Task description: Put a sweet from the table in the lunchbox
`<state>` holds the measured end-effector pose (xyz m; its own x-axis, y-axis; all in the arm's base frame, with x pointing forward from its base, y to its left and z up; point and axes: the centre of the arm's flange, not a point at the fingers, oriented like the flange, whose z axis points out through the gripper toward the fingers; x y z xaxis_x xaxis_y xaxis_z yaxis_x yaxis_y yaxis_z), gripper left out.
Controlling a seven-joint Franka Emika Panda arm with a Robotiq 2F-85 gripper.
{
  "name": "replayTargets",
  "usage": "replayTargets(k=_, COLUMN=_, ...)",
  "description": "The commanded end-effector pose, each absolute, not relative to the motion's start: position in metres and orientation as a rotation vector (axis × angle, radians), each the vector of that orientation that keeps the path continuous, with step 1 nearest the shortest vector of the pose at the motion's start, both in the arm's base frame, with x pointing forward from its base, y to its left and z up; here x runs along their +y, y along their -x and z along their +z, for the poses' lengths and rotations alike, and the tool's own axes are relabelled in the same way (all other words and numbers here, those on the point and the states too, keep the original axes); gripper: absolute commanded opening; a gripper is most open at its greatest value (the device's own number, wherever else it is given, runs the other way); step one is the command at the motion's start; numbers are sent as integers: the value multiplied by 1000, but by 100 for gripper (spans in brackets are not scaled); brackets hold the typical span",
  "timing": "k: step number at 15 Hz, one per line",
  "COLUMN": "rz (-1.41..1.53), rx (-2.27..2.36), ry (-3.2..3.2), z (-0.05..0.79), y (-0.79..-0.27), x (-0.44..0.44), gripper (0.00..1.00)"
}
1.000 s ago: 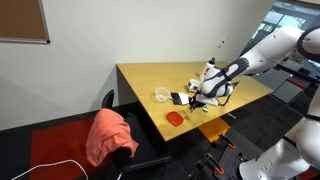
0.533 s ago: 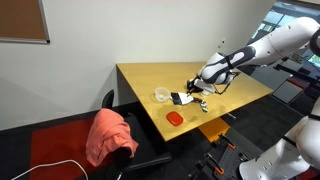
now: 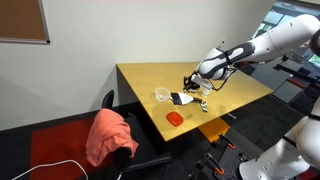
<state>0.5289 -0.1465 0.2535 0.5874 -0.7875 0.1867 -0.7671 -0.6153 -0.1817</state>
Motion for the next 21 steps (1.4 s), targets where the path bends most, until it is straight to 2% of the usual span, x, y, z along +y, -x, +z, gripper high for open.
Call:
replayTargets(k=1, rz=-383, rx=1338, ry=2725, z=253, y=-529, x=-147, gripper=18)
replayTargets(k=2, rz=-382, rx=1339, ry=2725, z=253, y=-529, x=-147, gripper=4)
replayTargets(k=8, rz=-620, rx=1396, ry=2635, z=257, y=-585, x=-152, gripper=4)
replayTargets(k=14, rz=-539, rx=1378, ry=2659, z=222, y=-642, x=-147, gripper=4)
replayTargets(k=21, rz=-479, rx=1255, ry=2693, z=191, y=-677, x=-105, gripper=4)
